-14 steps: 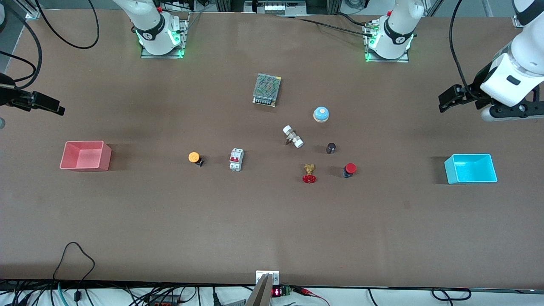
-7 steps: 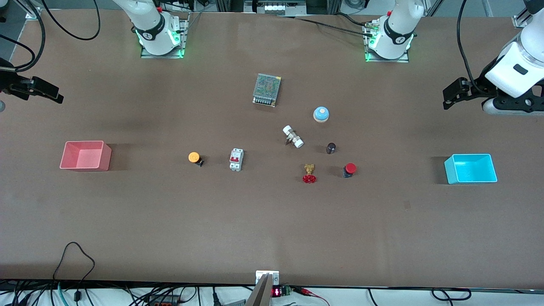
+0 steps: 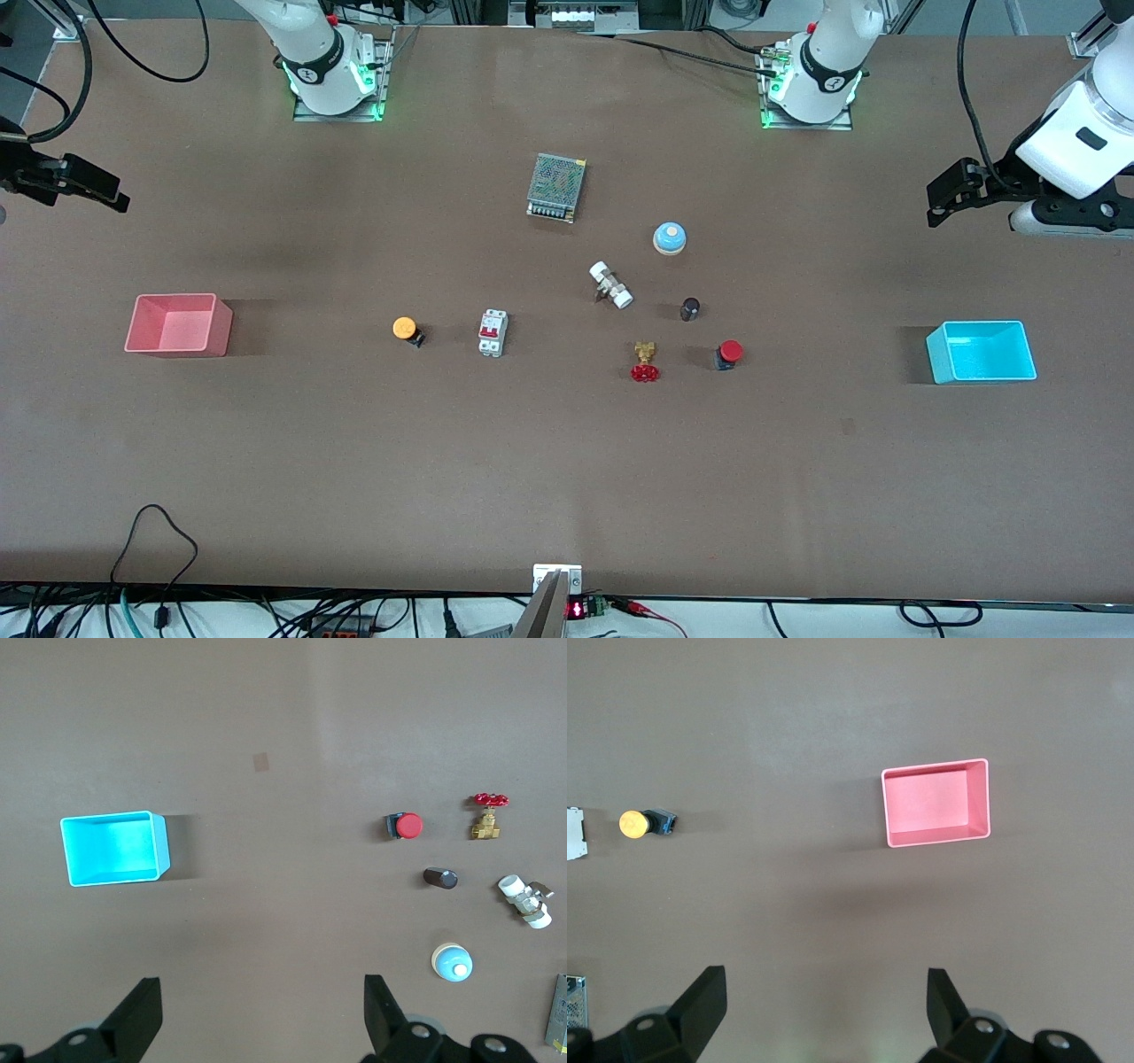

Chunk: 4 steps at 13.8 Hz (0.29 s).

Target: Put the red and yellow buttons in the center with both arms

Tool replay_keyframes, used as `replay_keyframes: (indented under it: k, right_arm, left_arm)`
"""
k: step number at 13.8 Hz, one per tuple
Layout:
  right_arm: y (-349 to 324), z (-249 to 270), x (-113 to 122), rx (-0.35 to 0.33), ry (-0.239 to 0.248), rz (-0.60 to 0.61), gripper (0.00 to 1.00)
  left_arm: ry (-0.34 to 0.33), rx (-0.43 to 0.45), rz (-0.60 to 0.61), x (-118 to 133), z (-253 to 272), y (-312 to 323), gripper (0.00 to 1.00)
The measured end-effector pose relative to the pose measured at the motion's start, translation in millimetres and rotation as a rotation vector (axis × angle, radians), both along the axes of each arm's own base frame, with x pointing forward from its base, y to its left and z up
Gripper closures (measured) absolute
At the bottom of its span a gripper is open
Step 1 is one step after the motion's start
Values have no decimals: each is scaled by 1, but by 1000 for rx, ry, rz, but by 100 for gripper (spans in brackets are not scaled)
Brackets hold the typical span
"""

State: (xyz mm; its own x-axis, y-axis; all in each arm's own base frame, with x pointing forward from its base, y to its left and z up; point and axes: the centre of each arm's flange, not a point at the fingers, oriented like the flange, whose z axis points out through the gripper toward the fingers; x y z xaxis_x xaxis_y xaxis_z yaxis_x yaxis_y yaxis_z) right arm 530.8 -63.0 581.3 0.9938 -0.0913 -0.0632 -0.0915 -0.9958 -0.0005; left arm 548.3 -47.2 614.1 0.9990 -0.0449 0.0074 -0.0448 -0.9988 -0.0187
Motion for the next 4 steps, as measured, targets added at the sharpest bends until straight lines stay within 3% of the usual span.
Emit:
replay_keyframes:
  k: [4]
  right_arm:
    - [0, 1, 0, 0, -5, 0, 0]
  left_arm:
    - [0, 0, -1, 0, 0, 1, 0]
